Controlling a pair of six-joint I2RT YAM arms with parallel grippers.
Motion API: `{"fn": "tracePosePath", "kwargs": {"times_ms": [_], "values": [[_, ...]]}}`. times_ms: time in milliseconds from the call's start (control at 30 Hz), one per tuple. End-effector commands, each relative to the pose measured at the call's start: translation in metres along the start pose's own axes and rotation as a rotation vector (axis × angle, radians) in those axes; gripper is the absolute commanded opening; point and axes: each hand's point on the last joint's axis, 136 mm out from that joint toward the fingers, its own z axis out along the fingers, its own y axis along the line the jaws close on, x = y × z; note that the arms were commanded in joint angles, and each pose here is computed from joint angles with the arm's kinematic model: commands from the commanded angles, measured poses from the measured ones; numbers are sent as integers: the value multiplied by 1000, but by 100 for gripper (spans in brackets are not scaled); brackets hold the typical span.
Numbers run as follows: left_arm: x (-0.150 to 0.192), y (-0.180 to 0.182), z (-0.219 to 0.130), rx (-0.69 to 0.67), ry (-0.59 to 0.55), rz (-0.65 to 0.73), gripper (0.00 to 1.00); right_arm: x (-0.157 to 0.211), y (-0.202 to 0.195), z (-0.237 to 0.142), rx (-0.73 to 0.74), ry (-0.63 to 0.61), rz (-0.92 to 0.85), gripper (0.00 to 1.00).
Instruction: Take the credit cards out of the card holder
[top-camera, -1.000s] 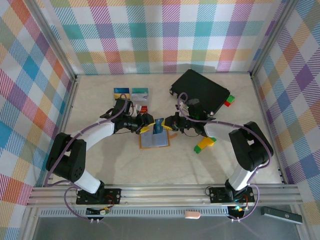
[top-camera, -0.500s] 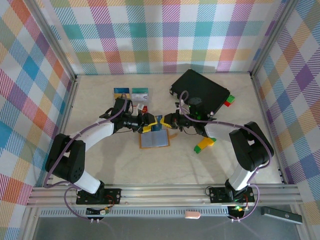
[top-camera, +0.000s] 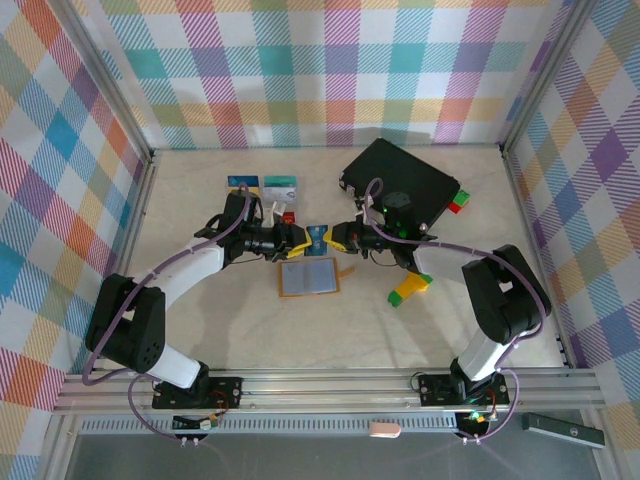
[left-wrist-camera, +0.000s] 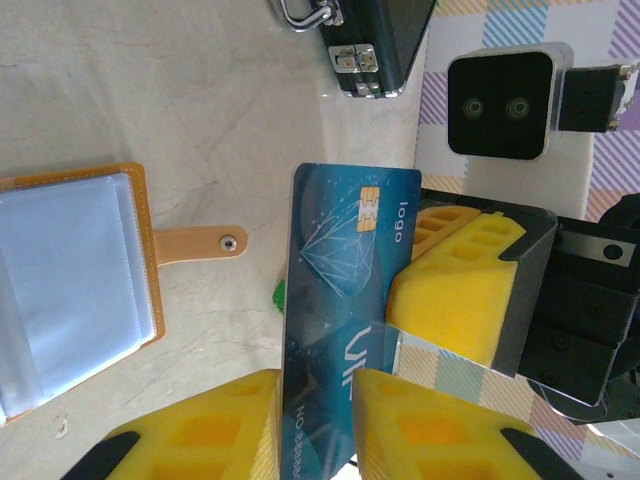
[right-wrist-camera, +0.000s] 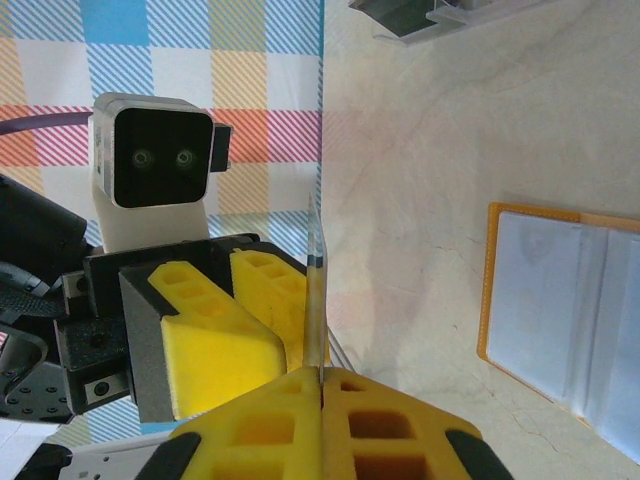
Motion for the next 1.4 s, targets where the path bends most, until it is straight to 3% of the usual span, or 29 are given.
{"fn": "tracePosePath", "kwargs": {"times_ms": [0,500,700,967,1100,1233,1367], "values": [[-5,-36,-11,105,-12,61,23,4,13,-2,-50,18,-33,5],[-8,-51,-13,172,-21,56,20,2,24,2,-119,39,-30,5],[-12,-43,-14,139,-39,46,0,3,15,1,-61,35,-21,11],[-24,-11,-29,-43,-119,46,0,-8,7,-22,168,-60,-131,38],[-36,18,-48,-249,-196,10,0,-16,-4,-46,305,-142,-162,60],[-58,37,-74,-468,-323,-25,0,-25,-15,-74,430,-226,-207,70],[-86,33,-98,-573,-478,-62,0,-34,-22,-101,530,-303,-266,80]]}}
